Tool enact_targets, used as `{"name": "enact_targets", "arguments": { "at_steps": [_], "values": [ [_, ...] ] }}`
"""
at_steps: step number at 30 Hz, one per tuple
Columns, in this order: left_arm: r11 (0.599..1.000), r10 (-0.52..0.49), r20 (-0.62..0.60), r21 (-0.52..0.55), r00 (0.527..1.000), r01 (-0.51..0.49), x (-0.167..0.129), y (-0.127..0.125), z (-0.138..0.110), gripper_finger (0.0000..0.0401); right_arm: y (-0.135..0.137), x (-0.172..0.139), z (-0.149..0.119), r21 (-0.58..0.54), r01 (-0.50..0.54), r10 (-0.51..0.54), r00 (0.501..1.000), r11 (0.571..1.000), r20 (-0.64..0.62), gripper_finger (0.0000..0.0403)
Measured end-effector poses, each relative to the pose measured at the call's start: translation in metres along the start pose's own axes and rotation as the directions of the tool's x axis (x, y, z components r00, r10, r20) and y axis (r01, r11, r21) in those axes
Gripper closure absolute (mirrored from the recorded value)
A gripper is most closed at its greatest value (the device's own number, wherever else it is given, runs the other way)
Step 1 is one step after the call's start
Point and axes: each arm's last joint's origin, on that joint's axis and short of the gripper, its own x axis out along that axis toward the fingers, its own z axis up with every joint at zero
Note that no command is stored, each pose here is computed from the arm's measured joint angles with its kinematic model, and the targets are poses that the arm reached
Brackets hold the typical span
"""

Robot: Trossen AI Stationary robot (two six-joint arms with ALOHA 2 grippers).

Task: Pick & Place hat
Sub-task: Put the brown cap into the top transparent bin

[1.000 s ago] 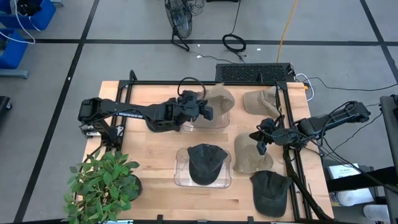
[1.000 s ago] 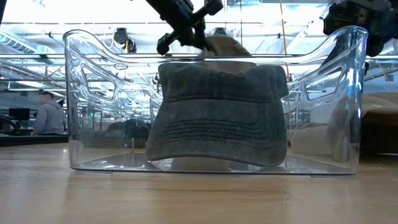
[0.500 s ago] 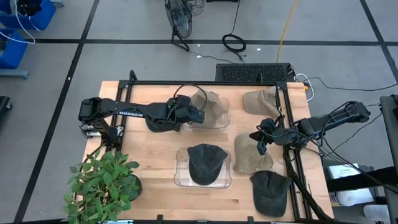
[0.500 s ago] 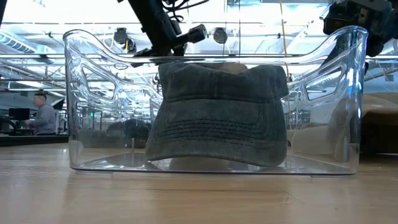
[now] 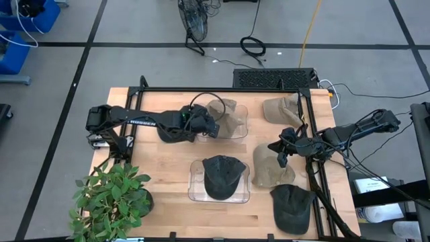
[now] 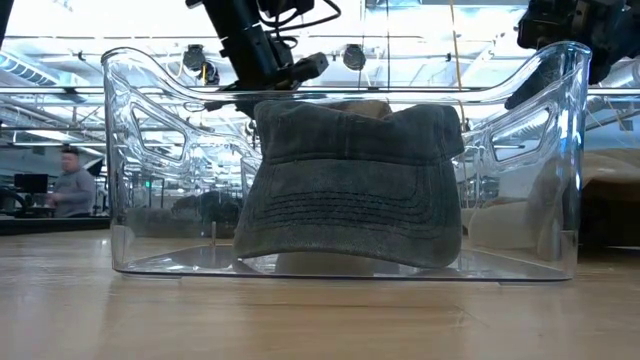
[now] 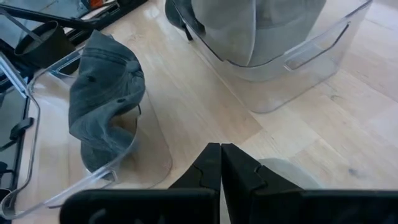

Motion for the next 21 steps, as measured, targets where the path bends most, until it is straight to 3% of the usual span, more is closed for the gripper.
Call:
{"name": "enact_targets", "arguments": {
  "at_steps": [12,16,21],
  "values": [
    [0.996,-0.011,0.009,0.085,1.0,0.01,-0.006,0.004,0.006,0.01,0.0,0.0,0.0,0.004,0.001,-0.001,1.0,1.0,0.0,0.0402],
    [0.997,-0.022,0.031,0.081,0.999,0.02,-0.018,0.009,0.013,0.0073,0.0,0.0,0.0,0.004,0.004,-0.004,1.0,1.0,0.003,0.0402],
    [0.997,0.019,0.101,0.073,0.995,-0.027,-0.04,0.023,0.024,0.0075,-0.001,0.0,0.001,0.0,0.045,-0.045,0.998,0.999,0.042,0.0402]
  ]
}}
